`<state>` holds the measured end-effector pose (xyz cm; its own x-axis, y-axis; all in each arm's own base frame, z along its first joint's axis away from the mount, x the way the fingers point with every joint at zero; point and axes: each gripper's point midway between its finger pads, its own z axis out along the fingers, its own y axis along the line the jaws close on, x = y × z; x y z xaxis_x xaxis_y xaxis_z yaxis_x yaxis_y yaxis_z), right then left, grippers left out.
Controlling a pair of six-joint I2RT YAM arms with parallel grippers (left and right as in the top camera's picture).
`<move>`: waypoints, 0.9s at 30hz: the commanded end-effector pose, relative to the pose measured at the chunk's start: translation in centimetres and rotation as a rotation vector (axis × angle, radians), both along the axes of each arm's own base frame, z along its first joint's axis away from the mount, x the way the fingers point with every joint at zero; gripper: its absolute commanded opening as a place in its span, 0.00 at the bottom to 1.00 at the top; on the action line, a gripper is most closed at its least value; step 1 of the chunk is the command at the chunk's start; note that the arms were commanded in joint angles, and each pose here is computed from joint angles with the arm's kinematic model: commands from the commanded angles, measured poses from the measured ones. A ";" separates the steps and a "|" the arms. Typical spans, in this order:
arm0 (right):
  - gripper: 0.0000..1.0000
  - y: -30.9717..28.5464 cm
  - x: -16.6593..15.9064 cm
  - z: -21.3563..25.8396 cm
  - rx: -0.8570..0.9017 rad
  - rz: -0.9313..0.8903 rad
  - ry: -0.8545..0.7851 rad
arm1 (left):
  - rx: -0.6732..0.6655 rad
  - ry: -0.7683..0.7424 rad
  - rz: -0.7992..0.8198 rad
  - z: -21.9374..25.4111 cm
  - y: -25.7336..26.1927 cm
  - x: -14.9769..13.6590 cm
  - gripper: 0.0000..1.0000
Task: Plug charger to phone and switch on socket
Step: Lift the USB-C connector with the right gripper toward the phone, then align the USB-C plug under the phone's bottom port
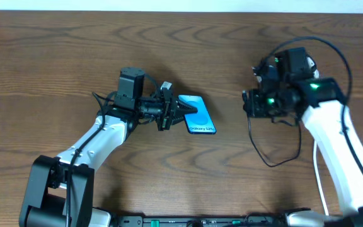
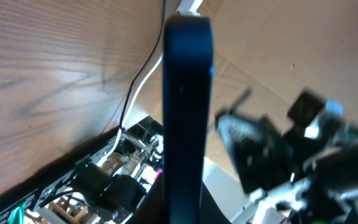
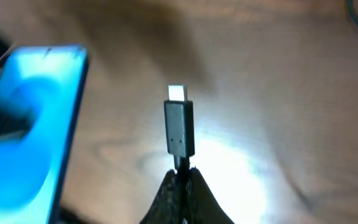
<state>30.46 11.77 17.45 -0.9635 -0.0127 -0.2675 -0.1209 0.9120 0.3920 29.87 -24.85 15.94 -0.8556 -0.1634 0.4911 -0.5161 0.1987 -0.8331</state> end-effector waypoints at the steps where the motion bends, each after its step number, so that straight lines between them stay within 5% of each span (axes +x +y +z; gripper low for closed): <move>1: 0.01 1.2 -2.4 2.9 0.126 0.105 -0.050 | -0.029 0.026 0.034 1.7 -0.1 1.1 0.08; 9: 0.01 4.8 -9.3 4.4 0.441 0.267 -0.012 | -0.135 -0.118 0.073 5.8 -0.5 3.3 0.07; 16: 0.01 4.4 -11.7 1.6 0.437 0.261 0.038 | -0.121 -0.215 0.092 5.9 0.0 4.0 0.07; 27: 0.01 5.4 -13.7 4.3 0.461 0.336 -0.074 | -0.083 -0.298 0.151 5.6 0.4 5.3 0.08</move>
<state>17.50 16.30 20.44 -0.9257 -0.1634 -0.3411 -0.3670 0.6069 0.7050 34.63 -24.57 20.18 -0.9079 -0.2644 0.3253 -0.3530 0.0634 -0.9335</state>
